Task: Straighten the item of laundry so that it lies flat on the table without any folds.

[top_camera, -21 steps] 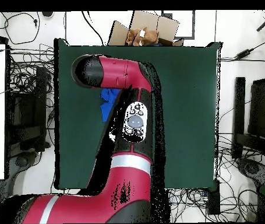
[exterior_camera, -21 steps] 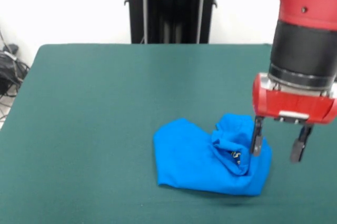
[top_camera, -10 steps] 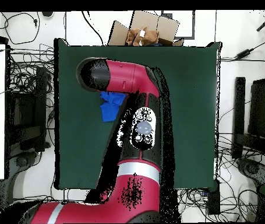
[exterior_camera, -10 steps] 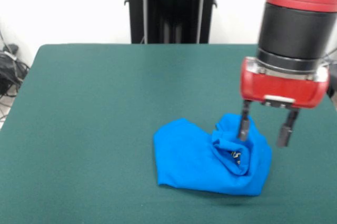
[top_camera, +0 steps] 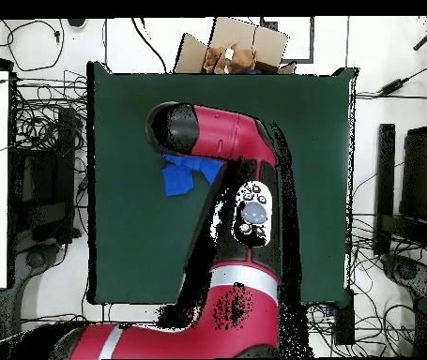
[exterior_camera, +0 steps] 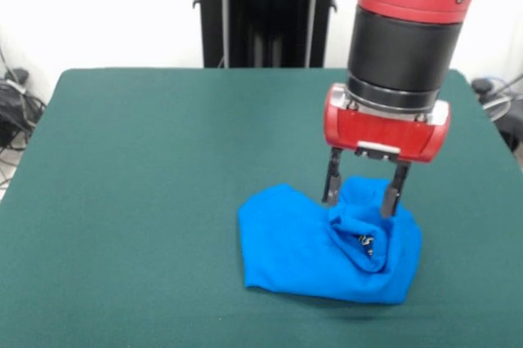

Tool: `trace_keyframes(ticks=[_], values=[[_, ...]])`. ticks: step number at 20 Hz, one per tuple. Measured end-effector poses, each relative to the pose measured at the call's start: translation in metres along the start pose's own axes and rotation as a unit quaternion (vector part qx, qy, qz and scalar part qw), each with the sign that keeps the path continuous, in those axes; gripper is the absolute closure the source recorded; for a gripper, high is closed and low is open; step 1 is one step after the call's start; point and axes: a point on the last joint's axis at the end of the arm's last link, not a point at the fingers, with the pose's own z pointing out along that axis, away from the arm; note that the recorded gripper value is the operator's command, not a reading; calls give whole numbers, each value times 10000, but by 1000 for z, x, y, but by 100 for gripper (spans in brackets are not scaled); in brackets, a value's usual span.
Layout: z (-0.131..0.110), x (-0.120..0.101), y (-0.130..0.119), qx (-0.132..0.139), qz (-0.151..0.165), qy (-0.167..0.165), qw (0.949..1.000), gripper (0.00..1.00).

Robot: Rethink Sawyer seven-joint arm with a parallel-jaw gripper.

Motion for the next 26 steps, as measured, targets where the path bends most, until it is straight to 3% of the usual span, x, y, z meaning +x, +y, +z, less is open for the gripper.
trace_keyframes(ticks=[9,26], values=[[16,0,-9,-40,88,-10,10000,0],[57,21,10,-28,-67,155,9999,0]])
